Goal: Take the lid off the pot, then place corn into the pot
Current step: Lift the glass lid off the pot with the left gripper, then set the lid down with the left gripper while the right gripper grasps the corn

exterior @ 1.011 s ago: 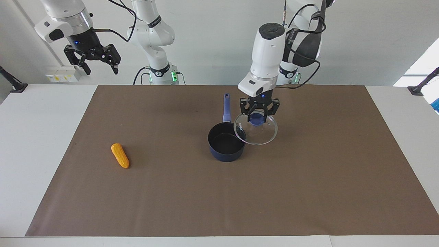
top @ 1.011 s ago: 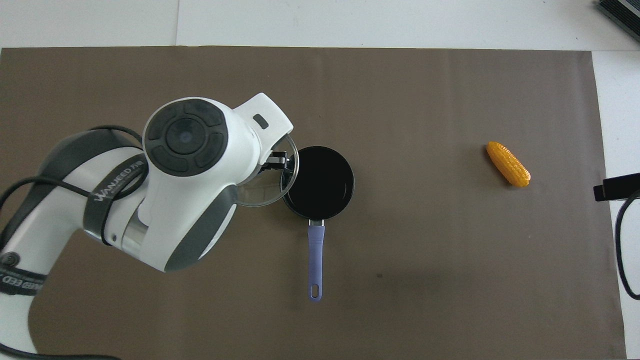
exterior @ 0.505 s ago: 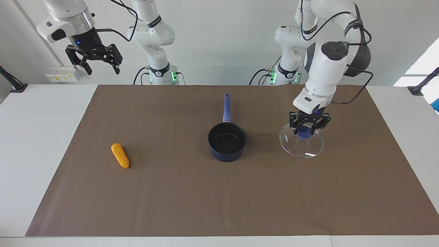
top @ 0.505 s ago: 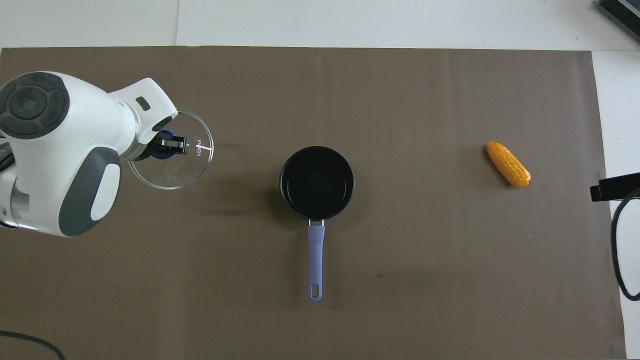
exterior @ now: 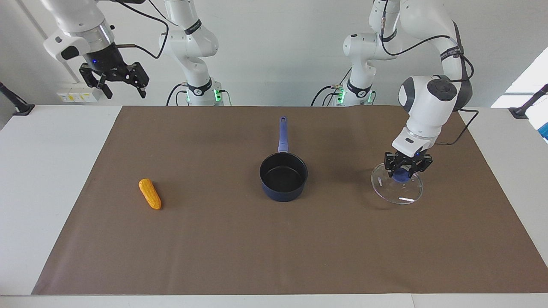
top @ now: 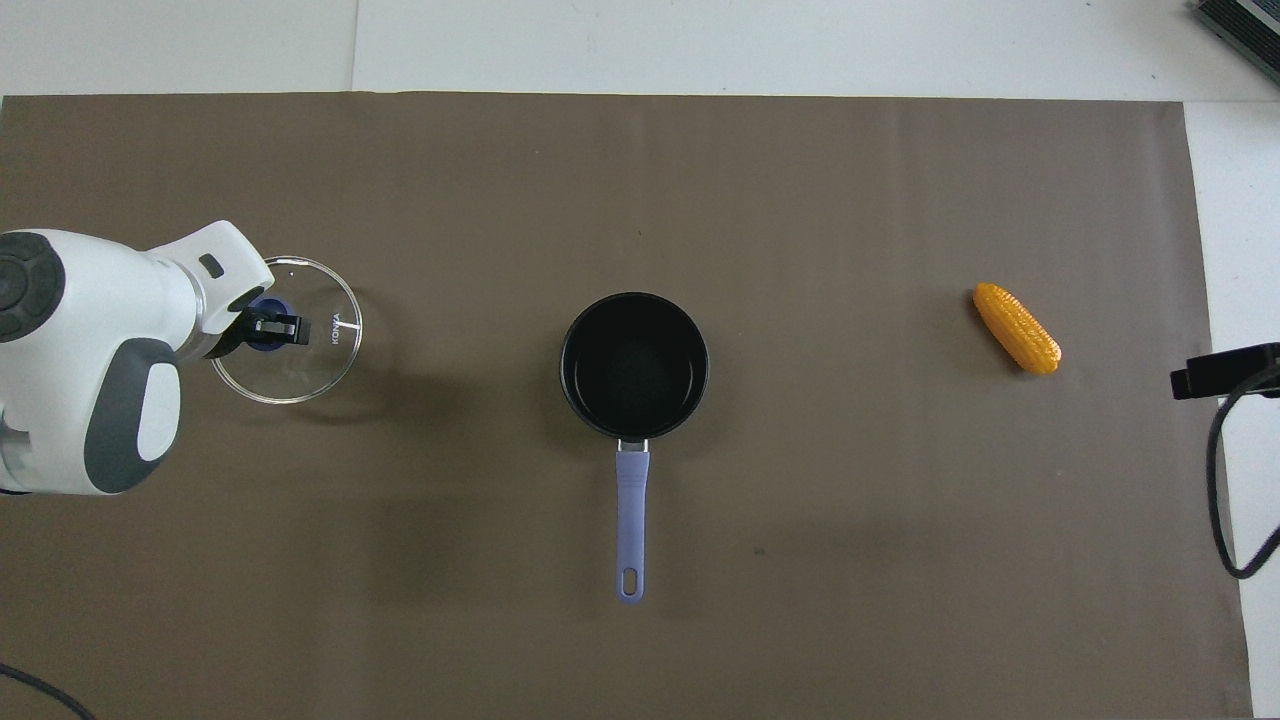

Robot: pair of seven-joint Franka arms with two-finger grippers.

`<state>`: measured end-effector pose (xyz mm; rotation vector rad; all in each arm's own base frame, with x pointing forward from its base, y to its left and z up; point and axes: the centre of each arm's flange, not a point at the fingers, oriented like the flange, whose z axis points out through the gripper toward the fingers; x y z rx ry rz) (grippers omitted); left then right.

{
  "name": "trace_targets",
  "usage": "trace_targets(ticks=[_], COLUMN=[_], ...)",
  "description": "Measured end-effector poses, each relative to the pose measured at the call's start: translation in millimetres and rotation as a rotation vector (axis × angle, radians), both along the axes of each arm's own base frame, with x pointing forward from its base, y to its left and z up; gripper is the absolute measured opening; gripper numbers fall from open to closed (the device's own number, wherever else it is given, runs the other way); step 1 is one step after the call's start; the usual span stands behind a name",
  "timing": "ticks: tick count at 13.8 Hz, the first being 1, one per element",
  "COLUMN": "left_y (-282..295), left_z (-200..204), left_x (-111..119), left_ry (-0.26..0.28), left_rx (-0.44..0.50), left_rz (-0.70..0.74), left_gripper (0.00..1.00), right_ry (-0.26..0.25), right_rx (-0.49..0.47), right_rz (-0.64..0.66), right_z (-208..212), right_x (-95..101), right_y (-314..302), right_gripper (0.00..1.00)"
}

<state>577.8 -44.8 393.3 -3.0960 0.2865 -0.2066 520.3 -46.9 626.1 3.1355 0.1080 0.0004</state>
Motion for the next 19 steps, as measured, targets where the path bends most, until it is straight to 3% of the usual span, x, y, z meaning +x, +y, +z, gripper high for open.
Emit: trace_targets(ticks=[3,8,11,15,17,19], left_y=[33,60,65,64,62,61], left_z=[-23,-44,-45,-52,-55,-46], left_x=[3,7,7,7,7,10], left_ry=[0.029,0.055,0.057,0.07,0.078,0.095], left_rx=[-0.03,-0.029,-0.028,-0.029,-0.031,-0.034], left_rz=[-0.041,-0.059,-0.069,-0.09,-0.094,-0.098], left_gripper=[0.6,0.6,0.6,0.61,0.67,0.89], right_ry=[-0.049,-0.047,-0.038,-0.053,-0.028,-0.022], right_rx=[-0.011,-0.032,-0.04,-0.053,-0.045,-0.047], right_rz=[0.145,0.424,0.589,0.651,0.653,0.657], right_z=[-73,-178,-222,-271,-291,-311], right_x=[27.1,76.1,87.2,85.3,81.6,80.1], right_y=[-1,-3,-3,-16,-29,-53], right_gripper=[1.0,1.0,1.0,1.0,1.0,1.0])
